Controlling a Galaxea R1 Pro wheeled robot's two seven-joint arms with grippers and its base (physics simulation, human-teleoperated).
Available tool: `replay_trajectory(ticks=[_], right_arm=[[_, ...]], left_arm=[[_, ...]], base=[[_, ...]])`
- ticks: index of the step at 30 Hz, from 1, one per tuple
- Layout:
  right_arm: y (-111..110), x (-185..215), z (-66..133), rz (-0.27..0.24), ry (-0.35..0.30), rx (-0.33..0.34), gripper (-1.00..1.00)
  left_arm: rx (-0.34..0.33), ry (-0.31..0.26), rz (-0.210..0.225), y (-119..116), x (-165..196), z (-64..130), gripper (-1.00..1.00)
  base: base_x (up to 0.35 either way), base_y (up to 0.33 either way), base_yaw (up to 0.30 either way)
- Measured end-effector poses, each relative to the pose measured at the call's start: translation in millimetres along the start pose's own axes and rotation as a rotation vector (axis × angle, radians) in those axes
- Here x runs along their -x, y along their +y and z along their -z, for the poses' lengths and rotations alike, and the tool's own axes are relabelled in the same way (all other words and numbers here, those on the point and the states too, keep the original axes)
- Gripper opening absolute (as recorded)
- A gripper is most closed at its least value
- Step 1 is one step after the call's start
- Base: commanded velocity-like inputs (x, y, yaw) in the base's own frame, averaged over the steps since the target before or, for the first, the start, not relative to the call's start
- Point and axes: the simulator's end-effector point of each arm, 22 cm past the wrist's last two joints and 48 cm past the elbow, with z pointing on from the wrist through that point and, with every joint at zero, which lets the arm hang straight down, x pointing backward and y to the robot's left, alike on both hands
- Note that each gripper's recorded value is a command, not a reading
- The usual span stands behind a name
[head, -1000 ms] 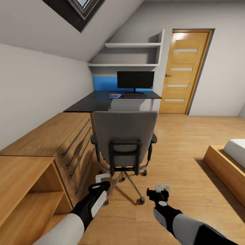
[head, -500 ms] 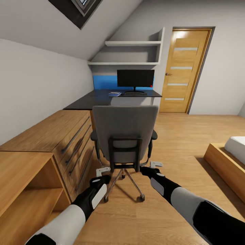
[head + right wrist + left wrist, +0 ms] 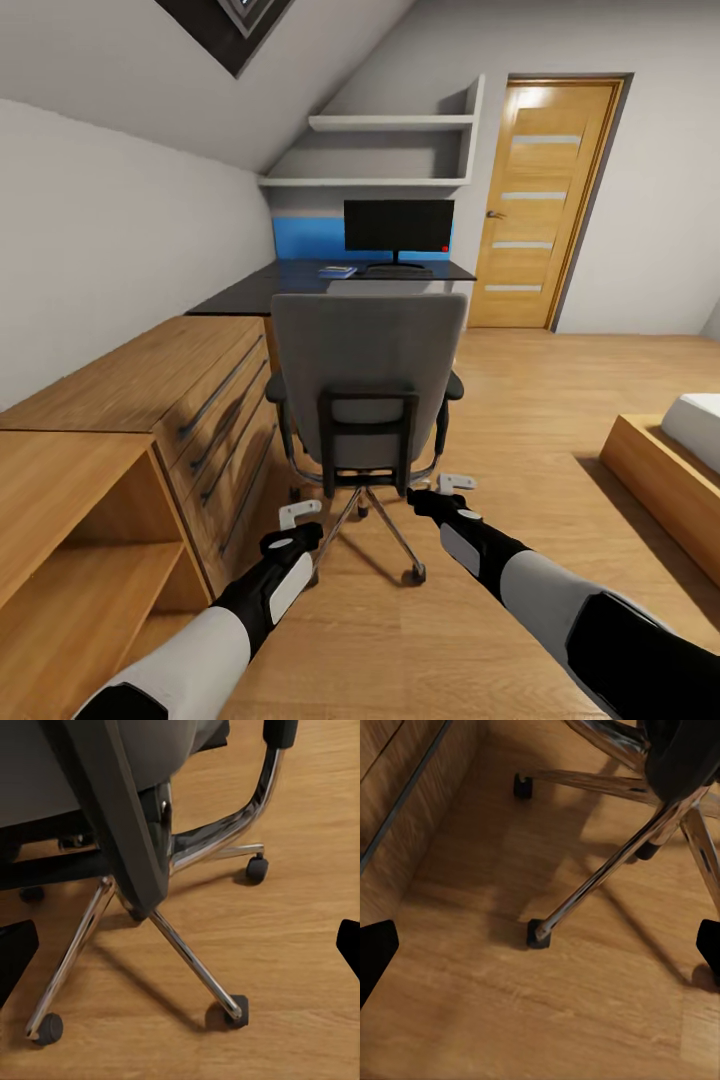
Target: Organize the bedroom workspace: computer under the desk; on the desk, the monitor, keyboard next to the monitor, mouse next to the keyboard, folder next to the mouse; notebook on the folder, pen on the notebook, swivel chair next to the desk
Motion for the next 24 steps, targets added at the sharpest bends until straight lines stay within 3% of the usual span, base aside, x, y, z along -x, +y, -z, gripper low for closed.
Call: replay_trajectory(ticks=[8,14,16,24], right_arm=[[-2,-14,-5.4,0.0,-0.021,0.002,1.0],[-6,-27,-9.0,0.036,-0.04,0.0,1.0],[-6,-25,-9.4,0.035,-0.082,0.003,1.0],[-11,-45,-13.9,0.034,-0.094,0.003,1.0]], left_arm=[[0.002,0.002,-0.001,3,-17,-8.8,1.0],[0.006,0.012,-0.01,6,-35,-15.9,1.0],[0.008,0.02,-0.02,8,-43,-18.3,1.0],[-0.001,0.015,-0.023,6,-53,-24.9,1.0]], base=[[0.0,0.0,0.0],[0.0,0.0,0.0],[0.0,0.0,0.0],[0.0,0.0,0.0]])
